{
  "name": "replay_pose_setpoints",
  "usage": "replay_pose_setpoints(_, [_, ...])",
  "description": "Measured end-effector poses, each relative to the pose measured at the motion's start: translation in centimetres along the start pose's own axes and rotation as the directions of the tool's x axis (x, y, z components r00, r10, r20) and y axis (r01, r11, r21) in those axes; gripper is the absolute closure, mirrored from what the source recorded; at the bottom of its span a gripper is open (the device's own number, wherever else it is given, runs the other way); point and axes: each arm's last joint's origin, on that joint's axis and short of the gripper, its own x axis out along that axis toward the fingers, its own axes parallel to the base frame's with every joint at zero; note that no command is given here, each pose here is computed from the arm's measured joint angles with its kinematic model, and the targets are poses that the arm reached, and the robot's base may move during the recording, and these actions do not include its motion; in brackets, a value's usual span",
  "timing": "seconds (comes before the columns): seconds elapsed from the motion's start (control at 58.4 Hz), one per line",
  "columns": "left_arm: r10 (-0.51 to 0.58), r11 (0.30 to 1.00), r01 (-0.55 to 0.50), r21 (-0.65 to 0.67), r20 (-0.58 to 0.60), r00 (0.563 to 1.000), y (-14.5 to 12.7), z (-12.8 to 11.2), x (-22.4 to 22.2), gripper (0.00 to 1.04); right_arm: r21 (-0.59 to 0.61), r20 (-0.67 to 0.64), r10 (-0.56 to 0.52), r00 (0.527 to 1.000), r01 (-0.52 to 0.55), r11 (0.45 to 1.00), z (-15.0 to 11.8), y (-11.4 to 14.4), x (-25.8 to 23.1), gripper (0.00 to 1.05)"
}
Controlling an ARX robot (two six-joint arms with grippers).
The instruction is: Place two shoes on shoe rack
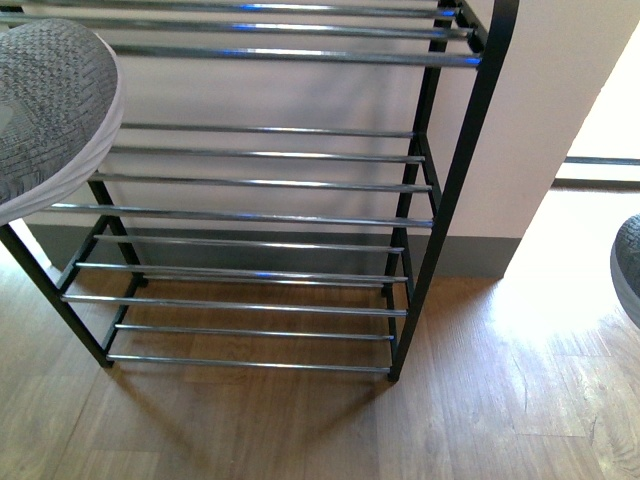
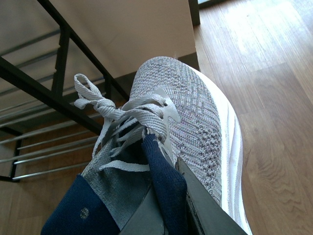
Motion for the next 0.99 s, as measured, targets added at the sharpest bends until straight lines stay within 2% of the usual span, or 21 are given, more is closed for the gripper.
replay_pose_setpoints(0.771, [0.0,1.0,0.0,0.0,0.002,1.0,0.0,0.0,0.0,1.03,0.0,0.0,0.003,1.0,-0.003,1.0,0.0,0.0,0.0,1.04])
replay_pose_setpoints(0.822, [0.0,1.0,0.0,0.0,0.002,1.0,0.0,0.0,0.0,1.03,-0.058,0.101,-0.02,0.995,0.026,0.998,-0.3,0.0,0.3,1.04])
replay_pose_setpoints(0.839, [0.0,1.0,0.0,0.0,0.002,1.0,0.0,0.0,0.0,1.03,-0.091,0.167,-0.017,0.986,0.033,0.995,-0.4,0.1,0.2,1.04])
replay_pose_setpoints(0.891, [0.0,1.0,0.0,0.0,0.002,1.0,0.0,0.0,0.0,1.03,-0.126,0.253,0.0,0.968,0.033,0.991,0.0,0.6,0.1,1.04])
replay_pose_setpoints(0.993, [0.0,1.0,0.0,0.0,0.002,1.0,0.0,0.0,0.0,1.03,-0.15,0.326,0.012,0.945,0.04,0.988,2.1,2.0,-0.2,1.04])
